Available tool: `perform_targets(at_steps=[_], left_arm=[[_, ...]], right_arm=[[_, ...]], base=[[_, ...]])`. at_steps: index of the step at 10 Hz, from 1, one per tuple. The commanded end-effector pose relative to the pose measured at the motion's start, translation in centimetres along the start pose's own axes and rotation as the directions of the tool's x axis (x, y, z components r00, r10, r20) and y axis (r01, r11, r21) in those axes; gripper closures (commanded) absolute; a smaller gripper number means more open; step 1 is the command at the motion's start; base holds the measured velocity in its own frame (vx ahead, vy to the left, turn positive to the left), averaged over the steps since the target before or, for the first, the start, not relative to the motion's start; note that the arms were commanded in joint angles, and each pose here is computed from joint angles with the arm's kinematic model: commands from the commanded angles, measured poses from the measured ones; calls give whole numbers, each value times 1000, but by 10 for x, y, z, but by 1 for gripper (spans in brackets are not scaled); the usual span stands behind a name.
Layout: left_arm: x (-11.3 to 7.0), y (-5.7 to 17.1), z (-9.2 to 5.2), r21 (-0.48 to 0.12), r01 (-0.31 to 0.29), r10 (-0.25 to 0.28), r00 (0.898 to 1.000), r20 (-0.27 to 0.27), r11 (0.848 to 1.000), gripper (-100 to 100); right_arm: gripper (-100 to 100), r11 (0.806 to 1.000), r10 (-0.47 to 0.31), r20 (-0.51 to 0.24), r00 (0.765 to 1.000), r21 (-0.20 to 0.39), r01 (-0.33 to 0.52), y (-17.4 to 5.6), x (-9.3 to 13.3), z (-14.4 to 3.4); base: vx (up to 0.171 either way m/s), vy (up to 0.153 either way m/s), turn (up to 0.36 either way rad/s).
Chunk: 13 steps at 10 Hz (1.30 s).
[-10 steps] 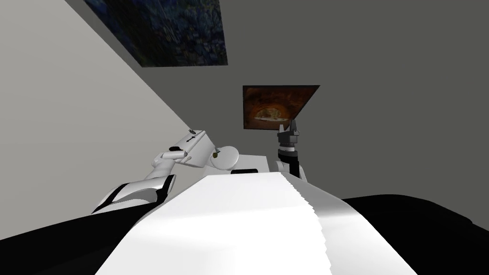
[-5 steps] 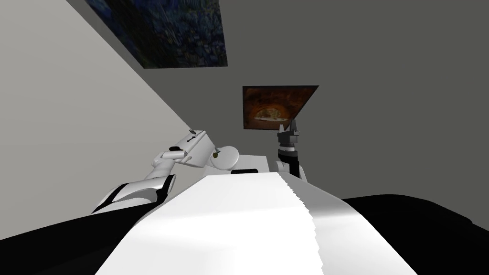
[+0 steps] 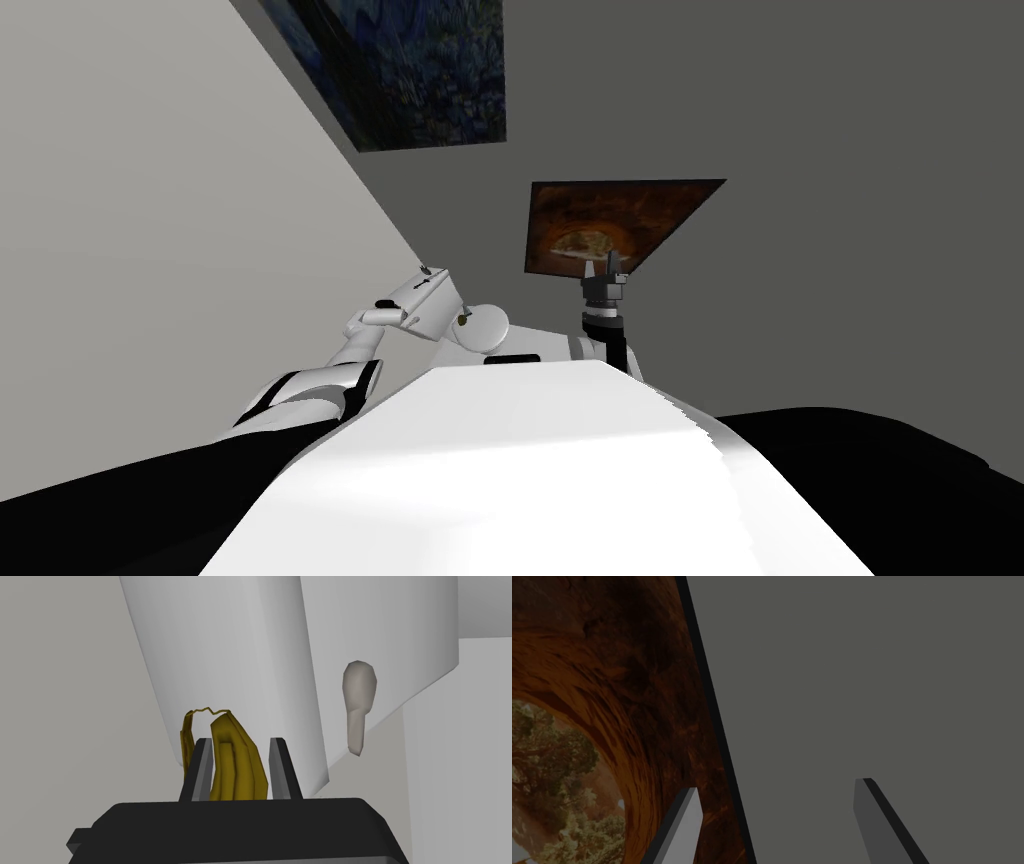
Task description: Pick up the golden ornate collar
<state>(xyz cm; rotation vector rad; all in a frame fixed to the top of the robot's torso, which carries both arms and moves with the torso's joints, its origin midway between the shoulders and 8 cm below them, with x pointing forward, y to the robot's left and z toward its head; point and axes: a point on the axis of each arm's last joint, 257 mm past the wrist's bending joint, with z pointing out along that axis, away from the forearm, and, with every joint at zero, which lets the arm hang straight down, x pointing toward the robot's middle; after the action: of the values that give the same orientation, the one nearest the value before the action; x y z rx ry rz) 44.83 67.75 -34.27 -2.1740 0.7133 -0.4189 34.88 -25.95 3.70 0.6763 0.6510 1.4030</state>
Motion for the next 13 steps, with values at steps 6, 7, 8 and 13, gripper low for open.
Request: perform_targets(at_steps=[6, 7, 8, 13], left_arm=[[112, 32, -15, -24, -95, 91, 988, -123, 995, 100], [112, 32, -15, -24, -95, 91, 988, -123, 995, 100], [154, 41, -26, -21, -133, 128, 977, -170, 991, 100], [236, 57, -56, 2, -208, 201, 943, -264, 978, 100]], right_arm=[[0, 1000, 0, 0, 1000, 0, 0, 0, 0, 0], [0, 1000, 0, 0, 1000, 0, 0, 0, 0, 0], [0, 1000, 0, 0, 1000, 0, 0, 0, 0, 0], [0, 1000, 0, 0, 1000, 0, 0, 0, 0, 0]], base=[[40, 15, 266], [8, 5, -53], [36, 19, 325], [43, 9, 288]])
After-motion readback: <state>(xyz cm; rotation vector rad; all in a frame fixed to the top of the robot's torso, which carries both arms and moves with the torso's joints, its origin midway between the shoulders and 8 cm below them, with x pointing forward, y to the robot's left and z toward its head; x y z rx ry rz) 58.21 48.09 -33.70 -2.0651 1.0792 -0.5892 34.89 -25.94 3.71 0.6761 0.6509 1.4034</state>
